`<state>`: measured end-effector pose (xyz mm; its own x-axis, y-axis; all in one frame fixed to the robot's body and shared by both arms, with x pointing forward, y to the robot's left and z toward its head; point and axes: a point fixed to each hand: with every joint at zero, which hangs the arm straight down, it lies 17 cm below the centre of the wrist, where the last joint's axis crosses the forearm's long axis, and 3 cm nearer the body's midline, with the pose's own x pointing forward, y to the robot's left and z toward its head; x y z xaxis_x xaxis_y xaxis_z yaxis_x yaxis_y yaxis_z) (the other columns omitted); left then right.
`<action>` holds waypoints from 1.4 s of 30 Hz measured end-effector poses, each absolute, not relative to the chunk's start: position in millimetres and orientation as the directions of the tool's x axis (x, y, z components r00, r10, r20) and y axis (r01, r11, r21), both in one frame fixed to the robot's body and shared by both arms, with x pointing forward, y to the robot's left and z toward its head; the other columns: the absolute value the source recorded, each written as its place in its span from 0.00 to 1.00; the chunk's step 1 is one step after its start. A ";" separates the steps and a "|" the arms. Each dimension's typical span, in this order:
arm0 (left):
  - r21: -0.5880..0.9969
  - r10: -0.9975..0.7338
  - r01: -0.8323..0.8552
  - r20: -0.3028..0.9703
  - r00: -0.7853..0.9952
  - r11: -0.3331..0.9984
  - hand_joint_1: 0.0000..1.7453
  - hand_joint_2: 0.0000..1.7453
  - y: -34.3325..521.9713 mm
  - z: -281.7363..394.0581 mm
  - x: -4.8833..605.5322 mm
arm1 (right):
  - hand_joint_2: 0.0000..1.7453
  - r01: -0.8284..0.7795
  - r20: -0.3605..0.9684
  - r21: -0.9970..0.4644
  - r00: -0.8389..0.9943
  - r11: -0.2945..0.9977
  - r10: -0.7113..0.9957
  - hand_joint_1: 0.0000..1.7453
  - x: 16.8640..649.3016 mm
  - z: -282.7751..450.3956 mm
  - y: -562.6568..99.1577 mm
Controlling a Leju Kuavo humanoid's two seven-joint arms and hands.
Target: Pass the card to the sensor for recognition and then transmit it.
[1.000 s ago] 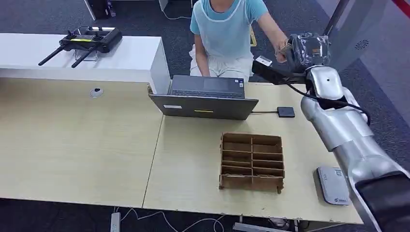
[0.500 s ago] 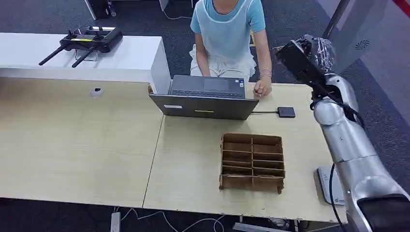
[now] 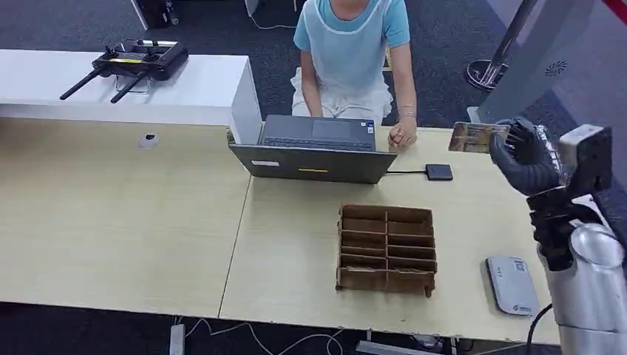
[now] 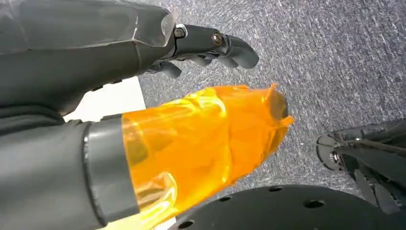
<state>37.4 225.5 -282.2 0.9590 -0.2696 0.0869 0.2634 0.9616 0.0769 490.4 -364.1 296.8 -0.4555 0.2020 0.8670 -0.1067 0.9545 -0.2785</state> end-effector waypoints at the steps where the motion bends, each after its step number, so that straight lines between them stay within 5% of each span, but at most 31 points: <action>1: 0.076 -0.266 0.260 0.085 0.960 0.963 0.00 0.00 224.4 -282.2 36.3 | 1.00 -0.103 0.864 -0.289 -0.457 0.952 0.213 1.00 480.2 293.7 -368.2; 13: 0.078 -0.220 0.214 0.082 0.972 0.974 0.00 0.00 220.1 -281.9 35.0 | 1.00 -0.122 0.837 -0.457 -0.394 0.881 0.380 1.00 396.9 247.5 -383.1; 21: 0.087 -0.217 0.209 0.096 0.971 0.974 0.00 0.00 221.4 -281.9 36.3 | 1.00 -0.440 0.931 -0.157 -0.364 0.884 -0.015 1.00 321.4 239.7 -352.4; 42: 0.097 -0.219 0.209 0.111 0.969 0.973 0.00 0.00 223.9 -281.9 38.6 | 1.00 -0.197 0.936 -0.341 -0.160 0.919 0.313 1.00 326.5 154.6 -426.9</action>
<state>38.6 223.9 -281.9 0.9694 -0.2193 0.1108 0.2090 0.9731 0.0972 326.5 -426.9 154.6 -0.1598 0.3126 0.9363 -0.1967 0.9194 -0.3405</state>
